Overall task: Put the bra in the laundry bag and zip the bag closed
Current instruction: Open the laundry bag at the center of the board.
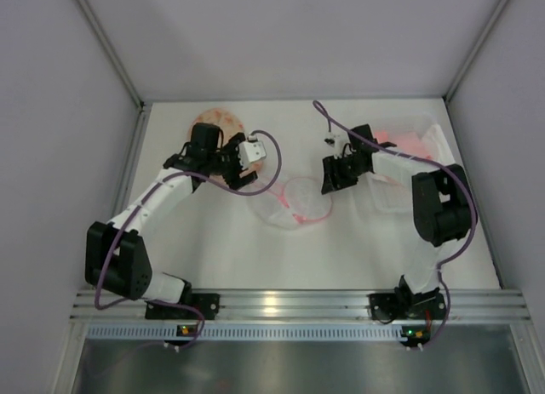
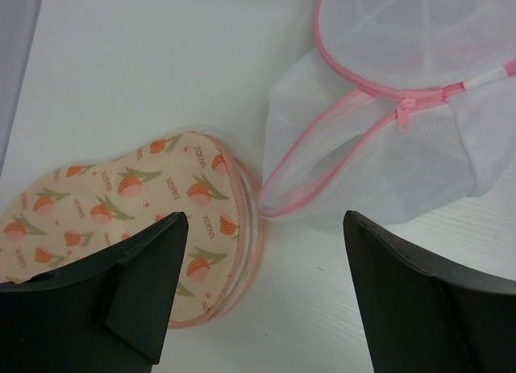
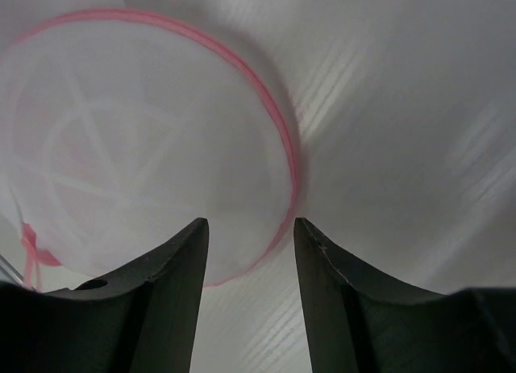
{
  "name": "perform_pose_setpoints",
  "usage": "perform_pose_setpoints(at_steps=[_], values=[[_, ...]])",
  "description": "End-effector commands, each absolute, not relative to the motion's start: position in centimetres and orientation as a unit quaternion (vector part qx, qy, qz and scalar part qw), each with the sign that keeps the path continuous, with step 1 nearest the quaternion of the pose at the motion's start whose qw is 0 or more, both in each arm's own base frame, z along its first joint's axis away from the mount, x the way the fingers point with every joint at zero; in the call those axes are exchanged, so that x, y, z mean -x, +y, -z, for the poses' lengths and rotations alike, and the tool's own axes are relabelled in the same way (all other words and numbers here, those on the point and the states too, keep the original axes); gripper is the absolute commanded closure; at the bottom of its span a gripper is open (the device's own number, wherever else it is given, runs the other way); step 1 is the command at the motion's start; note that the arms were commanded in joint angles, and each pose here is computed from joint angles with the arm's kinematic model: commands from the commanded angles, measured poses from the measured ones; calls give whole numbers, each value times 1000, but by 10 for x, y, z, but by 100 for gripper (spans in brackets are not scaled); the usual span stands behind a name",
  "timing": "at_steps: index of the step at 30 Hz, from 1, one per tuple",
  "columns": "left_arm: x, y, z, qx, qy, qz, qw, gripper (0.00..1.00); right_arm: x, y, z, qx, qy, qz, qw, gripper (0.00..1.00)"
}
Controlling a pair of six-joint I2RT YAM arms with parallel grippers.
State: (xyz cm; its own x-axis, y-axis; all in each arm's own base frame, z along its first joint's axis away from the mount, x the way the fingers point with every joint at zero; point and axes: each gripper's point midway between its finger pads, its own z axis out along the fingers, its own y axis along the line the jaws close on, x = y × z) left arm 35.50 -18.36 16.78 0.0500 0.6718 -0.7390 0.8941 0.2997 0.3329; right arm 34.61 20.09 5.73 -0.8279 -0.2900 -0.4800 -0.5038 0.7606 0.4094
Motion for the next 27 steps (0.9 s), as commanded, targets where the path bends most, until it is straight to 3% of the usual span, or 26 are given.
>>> perform_pose_setpoints(at_steps=[1,10,18,21,27], values=[[-345,-191,-198,-534,681,158,475,16,-343,198,-39,224,922,-255,188,52],[-316,-182,-192,-485,717,183,466,16,-341,198,-14,226,927,-246,172,61],[-315,-164,-187,-455,742,143,472,16,-338,202,-13,237,924,-247,172,87],[-315,-163,-188,-443,748,144,472,16,-341,203,-22,240,921,-250,179,100],[-327,-155,-201,-374,779,150,480,16,-348,190,-99,234,899,-269,255,100]])
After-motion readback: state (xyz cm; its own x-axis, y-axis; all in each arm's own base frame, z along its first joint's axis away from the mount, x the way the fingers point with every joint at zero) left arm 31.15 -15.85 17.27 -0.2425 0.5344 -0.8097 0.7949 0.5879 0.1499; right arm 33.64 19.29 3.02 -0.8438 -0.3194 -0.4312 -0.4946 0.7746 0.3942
